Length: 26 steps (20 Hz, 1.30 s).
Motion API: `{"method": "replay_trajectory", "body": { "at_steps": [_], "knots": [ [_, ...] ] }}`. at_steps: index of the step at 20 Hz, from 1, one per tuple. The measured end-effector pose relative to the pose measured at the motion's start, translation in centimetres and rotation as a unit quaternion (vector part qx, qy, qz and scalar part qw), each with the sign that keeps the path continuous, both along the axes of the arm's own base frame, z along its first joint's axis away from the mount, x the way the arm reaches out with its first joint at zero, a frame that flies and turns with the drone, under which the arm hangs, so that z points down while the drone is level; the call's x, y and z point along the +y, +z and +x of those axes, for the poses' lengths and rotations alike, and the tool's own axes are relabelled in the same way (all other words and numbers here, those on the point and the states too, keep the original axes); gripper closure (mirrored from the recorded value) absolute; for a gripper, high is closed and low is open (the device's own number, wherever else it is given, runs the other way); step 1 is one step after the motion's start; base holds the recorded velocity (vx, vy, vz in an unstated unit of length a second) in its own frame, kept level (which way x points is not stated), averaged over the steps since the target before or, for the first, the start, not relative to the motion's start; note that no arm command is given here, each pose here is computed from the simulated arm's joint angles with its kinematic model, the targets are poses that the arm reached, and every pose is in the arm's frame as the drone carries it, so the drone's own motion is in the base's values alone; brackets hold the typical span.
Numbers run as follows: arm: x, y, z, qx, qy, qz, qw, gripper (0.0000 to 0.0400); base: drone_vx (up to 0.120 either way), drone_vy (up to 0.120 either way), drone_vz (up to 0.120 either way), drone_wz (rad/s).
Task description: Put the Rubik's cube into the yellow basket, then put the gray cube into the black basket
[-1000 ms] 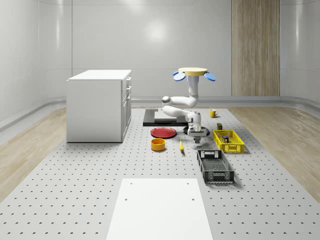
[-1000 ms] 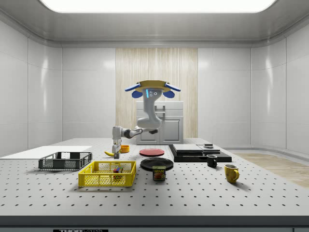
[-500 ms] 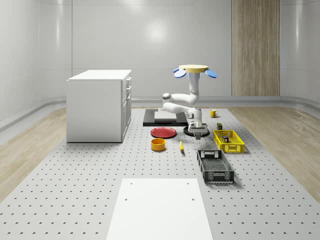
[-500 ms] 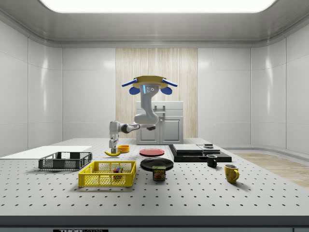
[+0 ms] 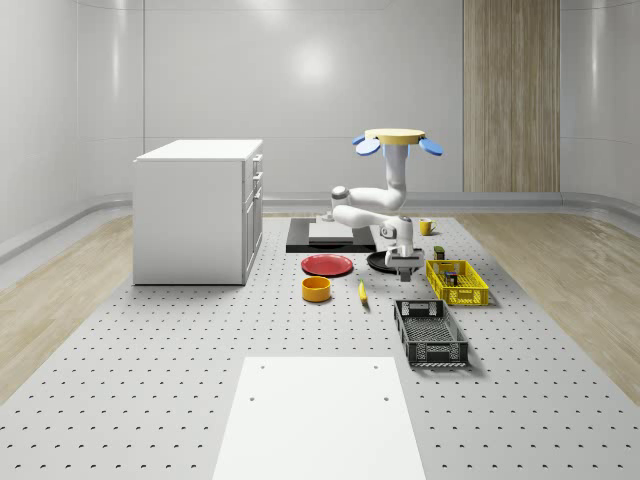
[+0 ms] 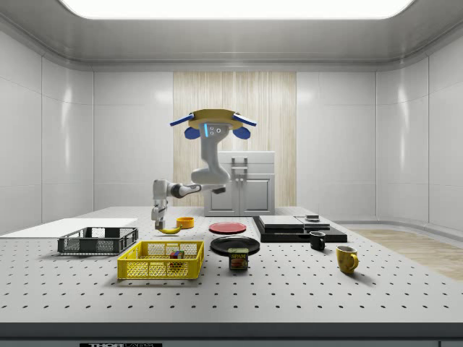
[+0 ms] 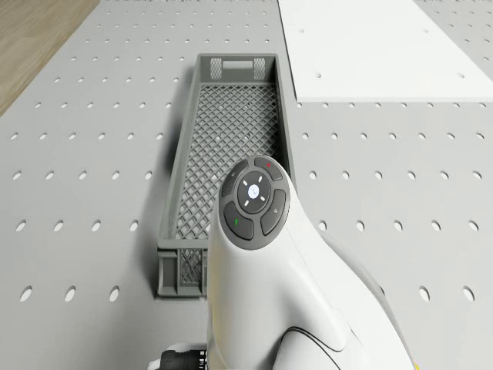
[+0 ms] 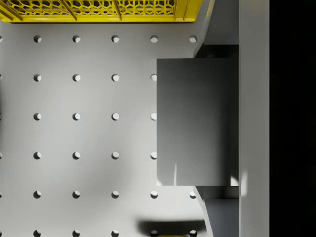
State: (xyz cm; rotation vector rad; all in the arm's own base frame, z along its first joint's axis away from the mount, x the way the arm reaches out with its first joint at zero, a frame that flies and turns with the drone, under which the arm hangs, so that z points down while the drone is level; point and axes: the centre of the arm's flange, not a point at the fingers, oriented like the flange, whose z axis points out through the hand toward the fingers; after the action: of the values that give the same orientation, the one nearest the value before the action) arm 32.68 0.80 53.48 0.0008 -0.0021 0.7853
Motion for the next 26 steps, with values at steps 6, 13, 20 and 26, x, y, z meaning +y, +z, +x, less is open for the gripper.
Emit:
{"method": "replay_trajectory", "body": {
  "at_steps": [6, 13, 20, 26],
  "knots": [
    [0.00, -0.01, 0.00, 0.0000, 0.000, 0.000, 1.000, 0.0149, 0.120, 0.073, 0.000, 0.000],
    [0.00, -0.01, 0.00, 0.0000, 0.000, 0.000, 1.000, 0.0149, 0.120, 0.000, 0.000, 0.000],
    [0.00, -0.01, 0.00, 0.0000, 0.000, 0.000, 1.000, 0.0149, 0.120, 0.000, 0.000, 0.000],
    [0.00, -0.01, 0.00, 0.0000, 0.000, 0.000, 1.000, 0.0149, 0.120, 0.000, 0.000, 0.000]
  ]
}}
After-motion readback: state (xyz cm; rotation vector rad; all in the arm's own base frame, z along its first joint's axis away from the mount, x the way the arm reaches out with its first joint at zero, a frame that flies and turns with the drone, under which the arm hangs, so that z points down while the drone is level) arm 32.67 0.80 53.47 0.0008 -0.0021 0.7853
